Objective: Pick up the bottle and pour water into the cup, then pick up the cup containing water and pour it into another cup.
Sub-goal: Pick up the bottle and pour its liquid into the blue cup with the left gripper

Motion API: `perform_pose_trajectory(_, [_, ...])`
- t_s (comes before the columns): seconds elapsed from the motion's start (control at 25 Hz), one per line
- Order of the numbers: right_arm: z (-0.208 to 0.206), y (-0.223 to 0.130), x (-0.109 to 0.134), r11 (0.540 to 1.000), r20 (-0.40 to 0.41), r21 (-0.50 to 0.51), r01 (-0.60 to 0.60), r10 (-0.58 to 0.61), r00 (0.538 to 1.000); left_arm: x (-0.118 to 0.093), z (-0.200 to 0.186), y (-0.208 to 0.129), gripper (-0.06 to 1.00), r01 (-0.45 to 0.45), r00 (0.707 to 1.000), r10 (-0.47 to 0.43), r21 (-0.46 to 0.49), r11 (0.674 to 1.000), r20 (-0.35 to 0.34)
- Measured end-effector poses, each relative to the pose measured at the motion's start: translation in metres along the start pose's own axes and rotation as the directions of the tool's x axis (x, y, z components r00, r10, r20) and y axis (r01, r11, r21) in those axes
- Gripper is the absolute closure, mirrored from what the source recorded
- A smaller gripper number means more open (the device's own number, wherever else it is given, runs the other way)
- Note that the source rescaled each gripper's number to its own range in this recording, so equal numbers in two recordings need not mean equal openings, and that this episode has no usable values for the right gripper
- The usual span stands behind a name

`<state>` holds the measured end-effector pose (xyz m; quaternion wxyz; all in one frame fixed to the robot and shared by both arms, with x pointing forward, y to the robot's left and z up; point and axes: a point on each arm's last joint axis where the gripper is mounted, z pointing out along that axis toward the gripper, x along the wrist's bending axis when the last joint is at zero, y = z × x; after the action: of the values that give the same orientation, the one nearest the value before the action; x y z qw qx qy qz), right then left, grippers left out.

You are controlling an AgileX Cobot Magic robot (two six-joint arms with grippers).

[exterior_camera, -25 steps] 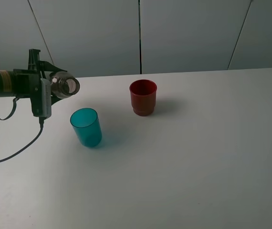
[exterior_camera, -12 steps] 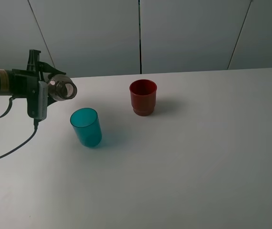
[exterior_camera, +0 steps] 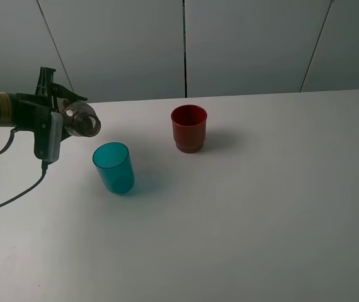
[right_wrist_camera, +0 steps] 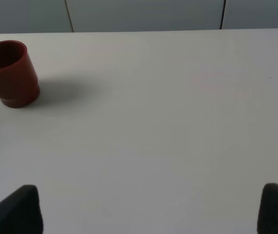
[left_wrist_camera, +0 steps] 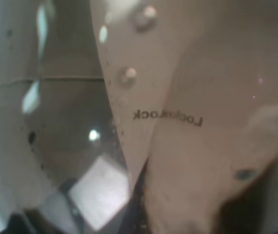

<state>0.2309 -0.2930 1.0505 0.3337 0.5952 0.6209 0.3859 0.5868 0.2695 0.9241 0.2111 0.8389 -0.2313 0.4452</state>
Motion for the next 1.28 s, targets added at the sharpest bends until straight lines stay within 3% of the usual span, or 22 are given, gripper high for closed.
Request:
perform_pose_trajectory(0.24, [0.0, 0.0, 0.0, 1.0, 0.0, 0.0, 0.0, 0.0, 1.0, 0.002, 0.0003, -0.0013, 0.92, 0.0, 1.0, 0.0, 0.02, 1.0, -0.021])
perform_pose_trajectory(1.28, [0.0, 0.0, 0.0, 1.0, 0.0, 0.0, 0.0, 0.0, 1.0, 0.0093, 0.0085, 0.008, 0.92, -0.165, 0.984, 0.168, 0.052, 0.985, -0.059])
